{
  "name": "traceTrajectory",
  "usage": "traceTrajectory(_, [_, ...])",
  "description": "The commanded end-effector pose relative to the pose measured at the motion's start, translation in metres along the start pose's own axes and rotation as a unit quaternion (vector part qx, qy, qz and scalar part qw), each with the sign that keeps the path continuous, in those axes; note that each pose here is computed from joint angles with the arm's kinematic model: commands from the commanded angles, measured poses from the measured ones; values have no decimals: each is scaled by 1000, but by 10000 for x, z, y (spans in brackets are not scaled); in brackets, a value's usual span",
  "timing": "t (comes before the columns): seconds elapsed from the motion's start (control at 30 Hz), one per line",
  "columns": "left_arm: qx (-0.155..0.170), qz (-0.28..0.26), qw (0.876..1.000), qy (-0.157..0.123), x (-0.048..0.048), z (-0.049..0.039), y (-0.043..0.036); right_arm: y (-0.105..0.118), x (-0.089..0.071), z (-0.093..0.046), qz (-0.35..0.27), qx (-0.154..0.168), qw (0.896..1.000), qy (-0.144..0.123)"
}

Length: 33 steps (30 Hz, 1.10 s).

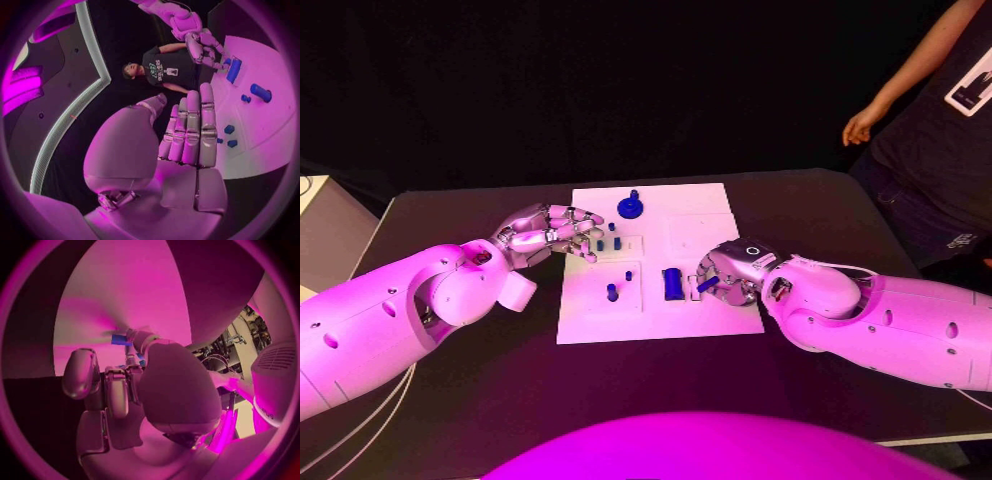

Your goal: Assemble the parts on the task board

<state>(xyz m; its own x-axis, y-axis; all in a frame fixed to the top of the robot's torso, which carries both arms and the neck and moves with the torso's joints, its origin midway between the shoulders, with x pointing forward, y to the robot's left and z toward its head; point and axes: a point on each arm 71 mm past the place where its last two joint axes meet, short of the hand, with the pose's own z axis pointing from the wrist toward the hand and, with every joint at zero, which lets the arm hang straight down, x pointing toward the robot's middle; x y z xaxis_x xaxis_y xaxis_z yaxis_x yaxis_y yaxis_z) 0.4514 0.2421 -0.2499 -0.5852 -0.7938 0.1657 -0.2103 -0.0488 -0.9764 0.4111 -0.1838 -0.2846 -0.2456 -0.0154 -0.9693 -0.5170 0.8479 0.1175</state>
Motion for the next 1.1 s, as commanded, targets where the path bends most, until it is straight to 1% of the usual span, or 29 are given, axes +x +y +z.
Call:
traceTrajectory(0.03, [3, -2, 1000, 10, 23, 4, -3, 53, -26, -13, 2, -16, 1000, -17])
traceTrajectory(0.27, [3, -2, 1000, 9, 21, 2, -2, 78, -59, -58, 7, -26, 999, -31])
traceTrajectory(0.43, [3, -2, 1000, 9, 20, 1, -1, 122, -87, -83, 6, -38, 999, -34])
traceTrajectory(0.63, [2, -2, 1000, 10, 21, 1, 1, 189, -88, -78, -6, -57, 998, -21])
traceTrajectory(0.9, [0, -2, 1000, 12, 23, 1, 4, 255, -55, -65, -40, -79, 996, 1])
traceTrajectory(1.1, [0, -2, 1000, 13, 27, 3, 6, 330, -38, -59, -63, -99, 993, 4])
